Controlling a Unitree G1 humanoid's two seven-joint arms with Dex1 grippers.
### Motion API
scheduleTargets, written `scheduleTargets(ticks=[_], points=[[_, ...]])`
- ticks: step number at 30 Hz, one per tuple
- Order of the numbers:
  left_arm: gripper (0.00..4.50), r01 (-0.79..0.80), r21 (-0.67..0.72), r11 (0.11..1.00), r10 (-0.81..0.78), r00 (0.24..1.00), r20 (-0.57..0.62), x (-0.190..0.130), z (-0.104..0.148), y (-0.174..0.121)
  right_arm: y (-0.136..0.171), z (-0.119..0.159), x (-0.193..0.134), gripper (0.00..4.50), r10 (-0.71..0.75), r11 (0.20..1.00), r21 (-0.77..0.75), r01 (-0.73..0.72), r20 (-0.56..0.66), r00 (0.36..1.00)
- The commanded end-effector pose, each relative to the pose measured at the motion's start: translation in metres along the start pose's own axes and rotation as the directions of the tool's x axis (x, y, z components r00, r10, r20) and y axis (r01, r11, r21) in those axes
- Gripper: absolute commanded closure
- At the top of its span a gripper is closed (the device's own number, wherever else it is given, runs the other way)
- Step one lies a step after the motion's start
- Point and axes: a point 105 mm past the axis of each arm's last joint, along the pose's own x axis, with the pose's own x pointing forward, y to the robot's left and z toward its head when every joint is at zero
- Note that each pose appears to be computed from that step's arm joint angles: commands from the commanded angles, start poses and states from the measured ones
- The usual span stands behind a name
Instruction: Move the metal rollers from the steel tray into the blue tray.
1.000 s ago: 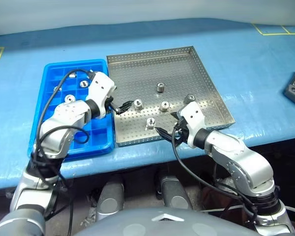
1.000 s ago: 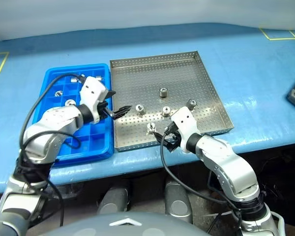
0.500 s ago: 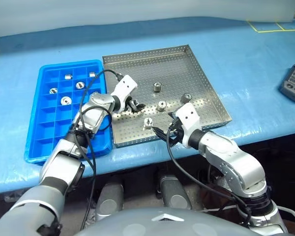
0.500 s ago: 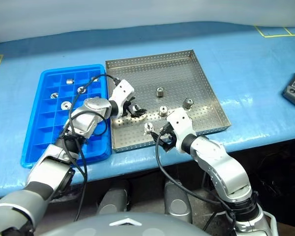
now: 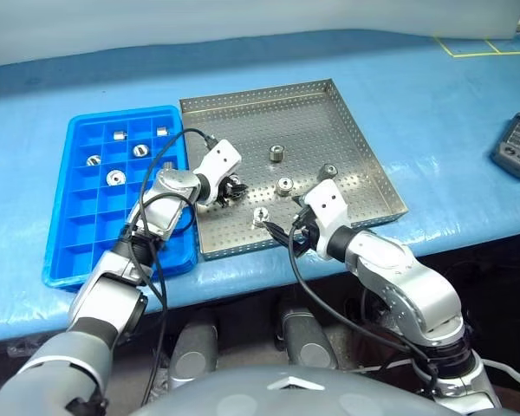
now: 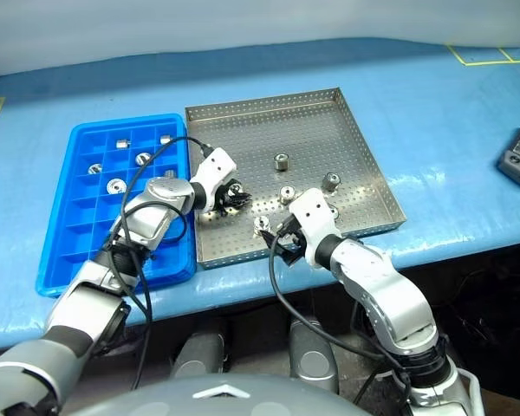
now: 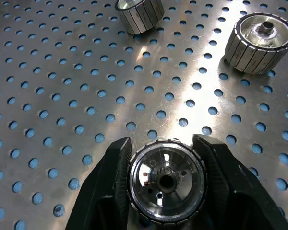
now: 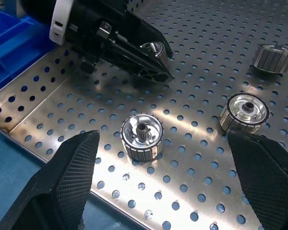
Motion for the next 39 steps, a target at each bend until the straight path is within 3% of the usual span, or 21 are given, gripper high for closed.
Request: scheduleTargets(ticks=[1,4,8,14,18,25,31,39], points=[[2.77,-0.084,-0.039,0.996,0.090,0.974,0.206,-0.027,0.043,0.011,0.004,0.013,0.002,0.00,0.025,0.999,-0.034,-0.024,0.049,0.998],[2.77,-0.203,-0.101,0.974,0.225,0.926,0.303,-0.052,0.053,0.026,0.008,0.016,0.005,0.00,0.046,0.998,-0.039,-0.044,0.058,0.997],[2.77,-0.422,-0.191,0.886,0.463,0.810,0.360,-0.096,0.046,0.050,0.016,0.024,0.012,0.00,0.083,0.995,-0.066,-0.077,0.098,0.992],[2.77,-0.658,-0.267,0.704,0.709,0.630,0.319,-0.151,0.015,0.072,0.030,0.043,0.023,0.00,0.111,0.990,-0.108,-0.089,0.215,0.970],[2.77,-0.782,-0.291,0.552,0.834,0.516,0.196,-0.182,-0.023,0.090,0.041,0.043,0.029,0.00,0.165,0.983,-0.120,-0.142,0.216,0.962],[2.77,-0.831,-0.320,0.456,0.886,0.456,0.078,-0.192,-0.057,0.103,0.043,0.038,0.028,0.00,0.185,0.980,-0.115,-0.164,0.197,0.963],[2.77,-0.841,-0.320,0.437,0.883,0.468,-0.025,-0.181,-0.082,0.105,0.040,0.037,0.027,0.00,0.159,0.985,-0.103,-0.141,0.196,0.968],[2.77,-0.872,-0.332,0.360,0.914,0.401,-0.061,-0.188,-0.081,0.100,0.036,0.032,0.025,0.00,0.126,0.990,-0.093,-0.110,0.185,0.975]])
